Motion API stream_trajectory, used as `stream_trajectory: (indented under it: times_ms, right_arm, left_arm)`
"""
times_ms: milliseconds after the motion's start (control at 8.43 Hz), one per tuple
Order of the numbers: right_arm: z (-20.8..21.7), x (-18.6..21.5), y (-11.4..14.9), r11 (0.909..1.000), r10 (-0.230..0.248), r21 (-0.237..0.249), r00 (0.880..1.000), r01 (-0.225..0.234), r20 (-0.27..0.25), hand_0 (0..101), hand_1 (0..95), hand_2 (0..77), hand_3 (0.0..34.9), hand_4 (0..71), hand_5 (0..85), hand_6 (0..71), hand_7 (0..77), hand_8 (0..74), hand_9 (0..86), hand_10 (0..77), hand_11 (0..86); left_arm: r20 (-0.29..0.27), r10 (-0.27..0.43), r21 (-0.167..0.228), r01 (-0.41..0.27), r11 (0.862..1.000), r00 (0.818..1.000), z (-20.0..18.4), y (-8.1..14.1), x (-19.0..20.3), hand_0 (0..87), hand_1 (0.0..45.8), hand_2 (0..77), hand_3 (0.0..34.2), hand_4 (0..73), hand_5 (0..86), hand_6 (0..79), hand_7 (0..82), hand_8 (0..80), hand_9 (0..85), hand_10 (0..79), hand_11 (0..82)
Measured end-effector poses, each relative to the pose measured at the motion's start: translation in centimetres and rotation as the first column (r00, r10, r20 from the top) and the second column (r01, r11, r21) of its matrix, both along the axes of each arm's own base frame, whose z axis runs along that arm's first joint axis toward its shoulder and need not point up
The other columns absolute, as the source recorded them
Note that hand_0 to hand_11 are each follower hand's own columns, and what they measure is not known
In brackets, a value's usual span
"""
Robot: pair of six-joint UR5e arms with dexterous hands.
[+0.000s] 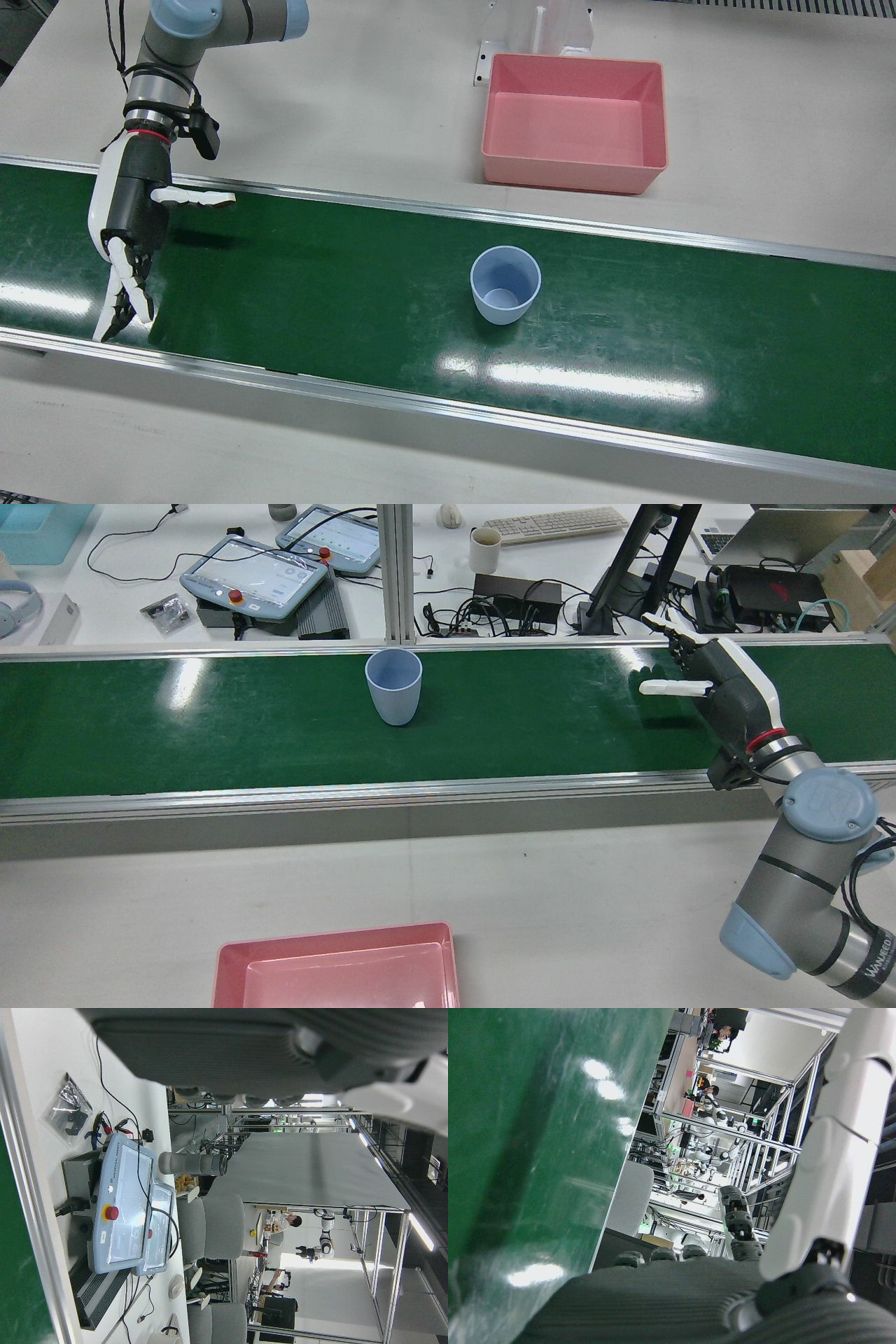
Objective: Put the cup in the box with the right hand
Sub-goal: 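Hold the open right hand in the cup's path on the belt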
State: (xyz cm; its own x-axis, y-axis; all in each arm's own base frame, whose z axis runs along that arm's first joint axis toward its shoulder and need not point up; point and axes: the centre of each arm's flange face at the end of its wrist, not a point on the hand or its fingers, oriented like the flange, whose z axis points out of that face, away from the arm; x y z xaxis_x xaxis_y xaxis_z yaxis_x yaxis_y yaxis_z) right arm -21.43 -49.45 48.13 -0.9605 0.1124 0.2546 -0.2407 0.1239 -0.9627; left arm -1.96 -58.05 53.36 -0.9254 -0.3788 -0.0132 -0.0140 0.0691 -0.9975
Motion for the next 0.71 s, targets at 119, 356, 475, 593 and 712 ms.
stream_trajectory:
  times_ms: [119,356,475,593,712]
  right_arm:
    - [-0.05,-0.01,0.01,1.0,0.0,0.001,1.0,0.0,0.001,51,17.5,2.7,0.0,0.0,5.5,1.1,1.6,0.5,1.1,0.0,0.5]
    - [-0.08,0.0,0.02,1.0,0.0,0.001,1.0,0.0,0.003,50,17.5,2.7,0.0,0.0,5.5,0.5,1.6,0.5,0.5,0.0,0.5]
    - [-0.09,0.01,0.02,1.0,0.0,0.001,1.0,0.0,0.004,50,17.5,2.2,0.0,0.0,5.5,0.5,1.6,0.5,0.5,0.0,1.1]
    - [-0.1,0.01,0.01,1.0,0.001,0.001,1.0,-0.001,0.005,50,17.5,2.2,0.0,0.0,5.5,0.5,1.6,0.5,1.1,0.0,1.1]
    - [-0.1,0.04,0.0,1.0,0.001,0.002,1.0,-0.001,0.005,50,18.0,3.3,0.0,0.0,5.5,0.5,1.6,0.5,0.5,0.0,0.5]
  left_arm:
    - [0.0,0.0,0.0,0.0,1.0,1.0,0.0,0.0,-0.02,0.0,0.5,0.5,0.0,0.0,0.0,0.0,0.0,0.0,0.0,0.0,0.0]
    - [0.0,0.0,0.0,0.0,1.0,1.0,0.0,0.0,-0.03,0.0,0.5,0.5,0.0,0.0,0.0,0.0,0.0,0.0,0.0,0.0,0.0]
    - [0.0,-0.001,0.0,0.001,1.0,1.0,0.0,0.0,-0.03,0.0,0.5,0.5,0.0,0.0,0.0,0.0,0.0,0.0,0.0,0.0,0.0]
    - [0.0,-0.001,0.0,0.001,1.0,1.0,-0.03,-0.02,-0.03,0.0,0.5,0.5,0.0,0.0,0.0,0.0,0.0,0.0,0.0,0.0,0.0]
    - [0.0,0.0,0.0,0.0,1.0,1.0,-0.02,-0.01,0.0,0.0,0.5,0.5,0.0,0.0,0.0,0.0,0.0,0.0,0.0,0.0,0.0]
